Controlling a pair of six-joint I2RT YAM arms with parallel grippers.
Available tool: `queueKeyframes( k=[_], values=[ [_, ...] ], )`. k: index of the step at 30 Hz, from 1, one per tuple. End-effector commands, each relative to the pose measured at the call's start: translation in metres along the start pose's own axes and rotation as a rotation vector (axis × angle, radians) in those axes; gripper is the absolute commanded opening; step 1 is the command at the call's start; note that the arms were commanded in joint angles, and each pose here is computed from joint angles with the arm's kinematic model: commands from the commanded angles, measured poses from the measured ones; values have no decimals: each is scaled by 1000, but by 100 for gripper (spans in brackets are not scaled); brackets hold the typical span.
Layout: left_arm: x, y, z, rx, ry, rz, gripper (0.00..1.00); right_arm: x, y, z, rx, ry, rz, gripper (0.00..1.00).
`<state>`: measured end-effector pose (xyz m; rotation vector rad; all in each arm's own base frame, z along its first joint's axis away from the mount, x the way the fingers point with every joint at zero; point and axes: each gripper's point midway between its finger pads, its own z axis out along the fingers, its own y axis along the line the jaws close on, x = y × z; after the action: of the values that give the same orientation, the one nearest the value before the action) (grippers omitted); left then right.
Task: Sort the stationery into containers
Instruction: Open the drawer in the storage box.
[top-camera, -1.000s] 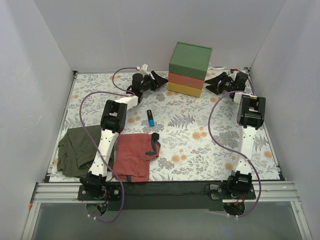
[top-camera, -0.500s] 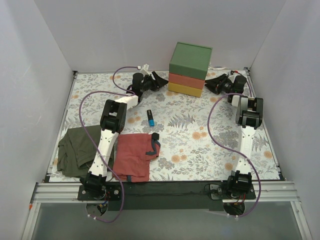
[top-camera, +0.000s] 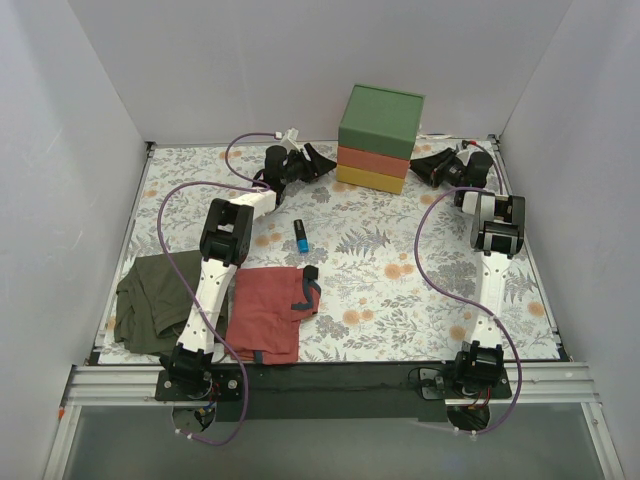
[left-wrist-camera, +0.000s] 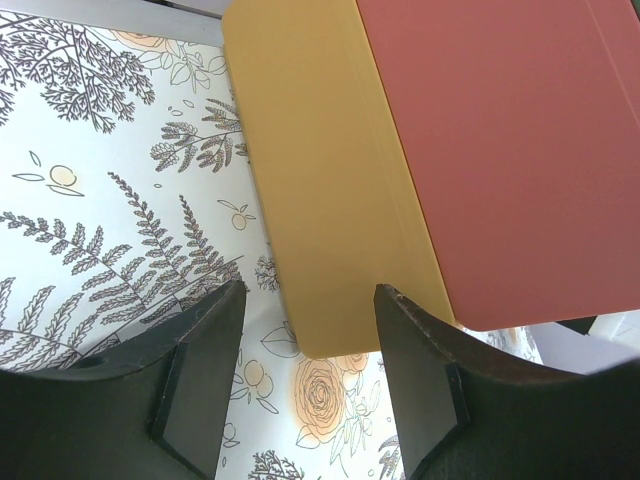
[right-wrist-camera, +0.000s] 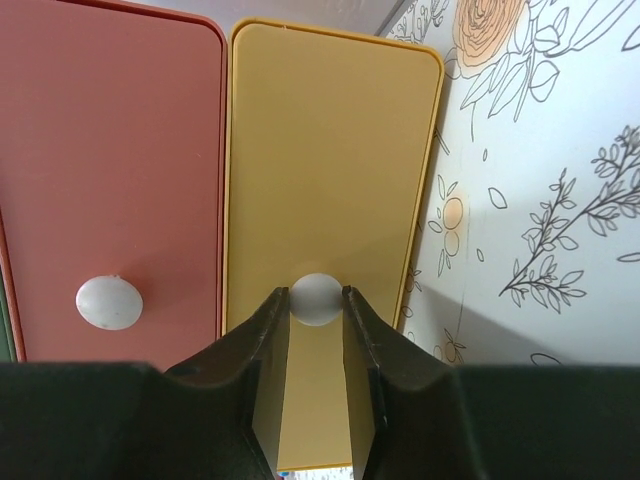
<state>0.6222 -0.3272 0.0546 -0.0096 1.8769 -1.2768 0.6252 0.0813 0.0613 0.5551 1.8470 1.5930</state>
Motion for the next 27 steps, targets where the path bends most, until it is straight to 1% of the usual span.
queueKeyframes(
  k=[1,4,6,7,13,19,27],
  values=[
    [62,39,-12,-144,161,-101,55,2,11,6,-45,4,-55,18],
    [61,40,-11,-147,160,-98,55,2,12,0,-42,2,-51,8],
    [60,38,-11,-146,157,-98,55,1,13,-5,-36,-6,-51,6],
    [59,37,-11,-142,155,-96,55,-1,7,-16,-17,-18,-35,3],
    [61,37,-11,-137,157,-94,56,-10,0,-51,12,-50,-22,2],
    [62,40,-11,-152,151,-98,56,-19,9,-71,6,-62,-48,1],
    [58,37,-8,-152,141,-85,56,-7,2,-99,38,-65,-8,3]
  ],
)
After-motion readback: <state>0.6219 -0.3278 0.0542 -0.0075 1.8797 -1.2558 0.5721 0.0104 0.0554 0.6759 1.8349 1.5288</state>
